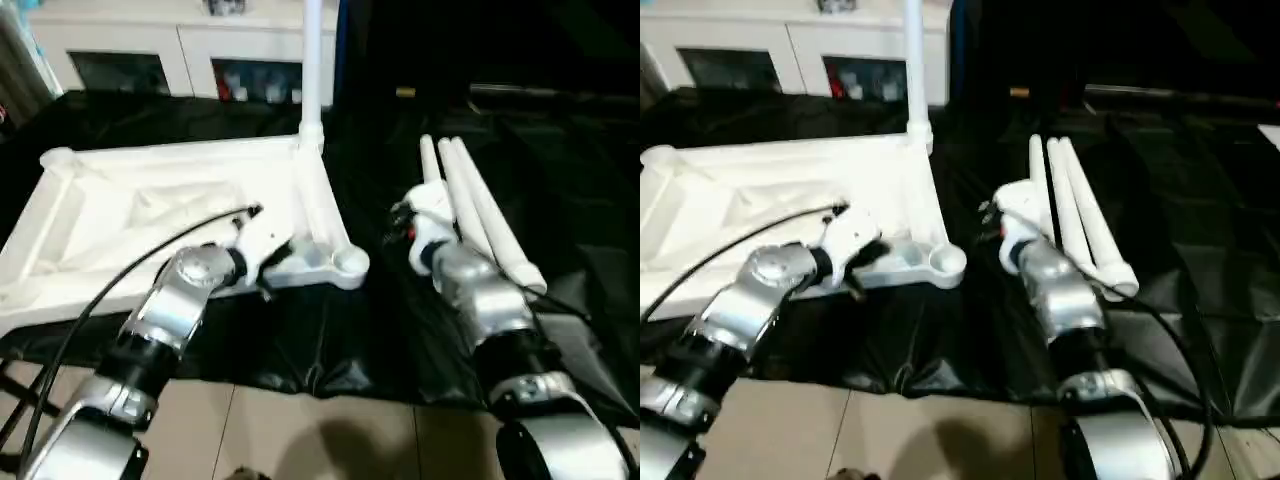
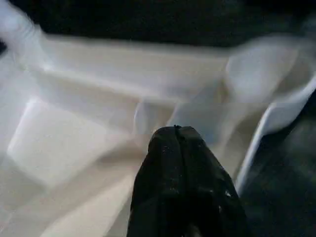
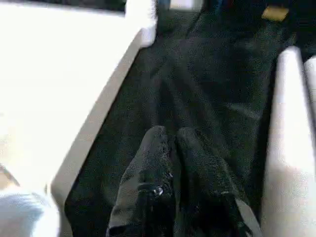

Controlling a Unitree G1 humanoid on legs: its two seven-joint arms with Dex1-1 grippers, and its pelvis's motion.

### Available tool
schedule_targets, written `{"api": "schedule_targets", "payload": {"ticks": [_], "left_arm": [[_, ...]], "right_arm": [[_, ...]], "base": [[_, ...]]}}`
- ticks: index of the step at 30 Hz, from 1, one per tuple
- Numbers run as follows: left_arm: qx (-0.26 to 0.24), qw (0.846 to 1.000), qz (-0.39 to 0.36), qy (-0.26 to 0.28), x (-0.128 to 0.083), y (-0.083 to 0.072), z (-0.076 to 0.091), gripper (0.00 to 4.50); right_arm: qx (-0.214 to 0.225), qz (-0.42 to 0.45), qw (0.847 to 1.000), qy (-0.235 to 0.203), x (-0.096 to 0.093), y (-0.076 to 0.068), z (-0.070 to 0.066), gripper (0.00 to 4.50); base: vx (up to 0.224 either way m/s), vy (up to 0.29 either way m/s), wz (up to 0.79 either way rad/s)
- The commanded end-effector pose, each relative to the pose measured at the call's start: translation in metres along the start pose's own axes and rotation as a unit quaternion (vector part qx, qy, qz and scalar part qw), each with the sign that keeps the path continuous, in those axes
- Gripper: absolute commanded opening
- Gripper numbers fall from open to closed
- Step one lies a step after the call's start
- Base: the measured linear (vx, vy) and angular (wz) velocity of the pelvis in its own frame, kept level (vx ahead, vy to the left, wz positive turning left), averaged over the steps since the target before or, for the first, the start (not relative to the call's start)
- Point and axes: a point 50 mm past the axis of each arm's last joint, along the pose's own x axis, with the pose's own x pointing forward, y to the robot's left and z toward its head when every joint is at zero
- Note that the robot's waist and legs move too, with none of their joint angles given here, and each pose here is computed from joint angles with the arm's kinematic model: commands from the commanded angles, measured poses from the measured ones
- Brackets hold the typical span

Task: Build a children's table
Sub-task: Rotate table base, then pick table leg

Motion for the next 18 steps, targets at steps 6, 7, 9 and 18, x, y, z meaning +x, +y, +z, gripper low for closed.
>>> {"api": "schedule_targets", "payload": {"ticks": [6,7,9,18], "left_arm": [[-0.063,0.993,-0.045,-0.083,-0.021,-0.023,0.024,0.85],[-0.065,0.993,-0.050,-0.084,-0.022,-0.024,0.024,0.90],[-0.069,0.992,-0.059,-0.086,-0.023,-0.027,0.025,0.98],[-0.073,0.992,-0.071,-0.072,-0.028,-0.038,0.024,1.82]], "right_arm": [[0.022,-0.056,0.998,0.027,-0.008,-0.018,0.004,1.23],[0.023,-0.058,0.998,0.029,-0.009,-0.019,0.004,1.37],[0.025,-0.064,0.997,0.032,-0.009,-0.021,0.004,1.47],[0.036,-0.106,0.991,0.075,-0.005,-0.036,0.009,2.23]], "base": [[0.000,0.000,0.00],[0.000,0.000,0.00],[0.000,0.000,0.00],[0.000,0.000,0.00]]}}
